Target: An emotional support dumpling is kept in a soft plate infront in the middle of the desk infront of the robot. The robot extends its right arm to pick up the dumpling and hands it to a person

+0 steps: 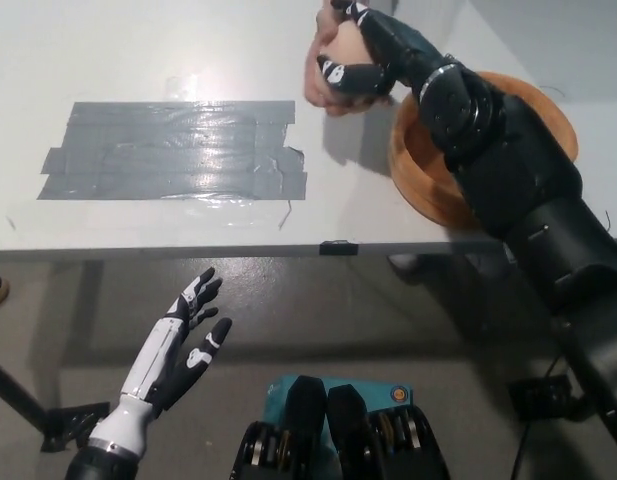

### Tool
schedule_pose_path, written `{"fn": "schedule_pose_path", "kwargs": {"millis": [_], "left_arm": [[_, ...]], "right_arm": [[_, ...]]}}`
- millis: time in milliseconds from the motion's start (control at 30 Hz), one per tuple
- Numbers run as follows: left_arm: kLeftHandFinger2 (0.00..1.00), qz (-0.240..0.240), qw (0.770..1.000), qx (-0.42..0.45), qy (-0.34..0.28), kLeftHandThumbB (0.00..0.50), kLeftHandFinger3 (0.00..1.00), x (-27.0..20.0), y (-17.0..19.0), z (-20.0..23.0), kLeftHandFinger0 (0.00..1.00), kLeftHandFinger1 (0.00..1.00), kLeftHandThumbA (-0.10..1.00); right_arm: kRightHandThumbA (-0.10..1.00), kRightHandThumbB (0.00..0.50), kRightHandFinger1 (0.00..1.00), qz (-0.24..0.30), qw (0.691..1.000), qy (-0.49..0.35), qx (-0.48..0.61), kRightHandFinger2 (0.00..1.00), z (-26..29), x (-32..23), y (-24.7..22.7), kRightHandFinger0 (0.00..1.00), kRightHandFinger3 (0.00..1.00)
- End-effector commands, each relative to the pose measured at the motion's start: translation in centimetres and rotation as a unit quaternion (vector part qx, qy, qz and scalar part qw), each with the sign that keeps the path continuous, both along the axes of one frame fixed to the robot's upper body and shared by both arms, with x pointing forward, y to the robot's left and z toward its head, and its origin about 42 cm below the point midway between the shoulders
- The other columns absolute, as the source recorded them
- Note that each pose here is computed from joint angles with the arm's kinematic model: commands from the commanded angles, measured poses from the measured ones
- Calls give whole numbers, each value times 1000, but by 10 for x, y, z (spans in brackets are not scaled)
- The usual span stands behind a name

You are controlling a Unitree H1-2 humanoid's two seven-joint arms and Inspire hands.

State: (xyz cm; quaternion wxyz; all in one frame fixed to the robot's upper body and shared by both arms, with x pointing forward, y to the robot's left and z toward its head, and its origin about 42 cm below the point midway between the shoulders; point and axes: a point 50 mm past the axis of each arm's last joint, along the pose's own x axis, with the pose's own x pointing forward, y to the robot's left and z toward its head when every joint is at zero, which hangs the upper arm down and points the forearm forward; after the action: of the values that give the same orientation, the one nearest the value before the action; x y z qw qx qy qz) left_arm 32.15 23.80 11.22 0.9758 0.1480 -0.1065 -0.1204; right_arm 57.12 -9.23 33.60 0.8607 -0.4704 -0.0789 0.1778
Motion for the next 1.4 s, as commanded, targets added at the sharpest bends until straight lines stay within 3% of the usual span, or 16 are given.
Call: {"fn": "schedule_pose_path", "kwargs": {"millis": [0,133,400,467,533,633,733,967,1067,1100,1200,1367], "left_arm": [[1000,-10,1000,6,-22,297,1000,6,1,15,950,1000,780],[1000,-13,1000,6,-20,301,1000,8,2,16,958,1000,784],[1000,-11,1000,3,-16,295,1000,7,1,15,964,1000,776],[1000,-12,1000,7,-21,292,1000,9,1,16,957,1000,782],[1000,-12,1000,5,-20,298,1000,11,0,18,961,1000,781],[1000,-14,1000,2,-22,296,1000,16,0,23,968,1000,771],[1000,-14,1000,-1,-24,288,1000,20,1,27,978,1000,765],[1000,-12,999,0,-33,258,1000,23,0,26,979,1000,741],[1000,-10,1000,-1,-30,261,1000,21,0,23,977,1000,741],[1000,-9,1000,-2,-26,265,1000,19,1,19,978,1000,741],[1000,-7,1000,1,-18,274,1000,14,1,14,978,1000,745],[1000,-6,1000,1,0,290,1000,1,0,2,979,1000,762]], "right_arm": [[910,500,1000,26,999,-35,-24,1000,33,1,6,1000,1000],[995,500,1000,16,999,-39,-9,1000,34,2,-5,1000,1000],[1000,500,1000,2,990,-122,64,1000,76,-7,-29,1000,1000],[1000,480,1000,8,983,-160,94,1000,99,-14,-38,1000,1000],[1000,447,1000,15,972,-201,117,1000,125,-26,-49,1000,1000],[1000,495,1000,41,955,-260,134,1000,162,-65,-62,1000,1000],[1000,458,1000,77,940,-301,140,1000,173,-118,-68,1000,1000],[1000,423,1000,149,909,-350,170,1000,114,-230,-80,1000,1000],[1000,423,1000,163,908,-331,199,1000,90,-256,-84,1000,1000],[1000,403,1000,170,909,-315,215,1000,69,-273,-87,1000,1000],[961,367,1000,158,915,-279,246,1000,27,-293,-92,1000,1000],[932,360,1000,101,937,-200,268,1000,-38,-303,-104,1000,1000]]}}
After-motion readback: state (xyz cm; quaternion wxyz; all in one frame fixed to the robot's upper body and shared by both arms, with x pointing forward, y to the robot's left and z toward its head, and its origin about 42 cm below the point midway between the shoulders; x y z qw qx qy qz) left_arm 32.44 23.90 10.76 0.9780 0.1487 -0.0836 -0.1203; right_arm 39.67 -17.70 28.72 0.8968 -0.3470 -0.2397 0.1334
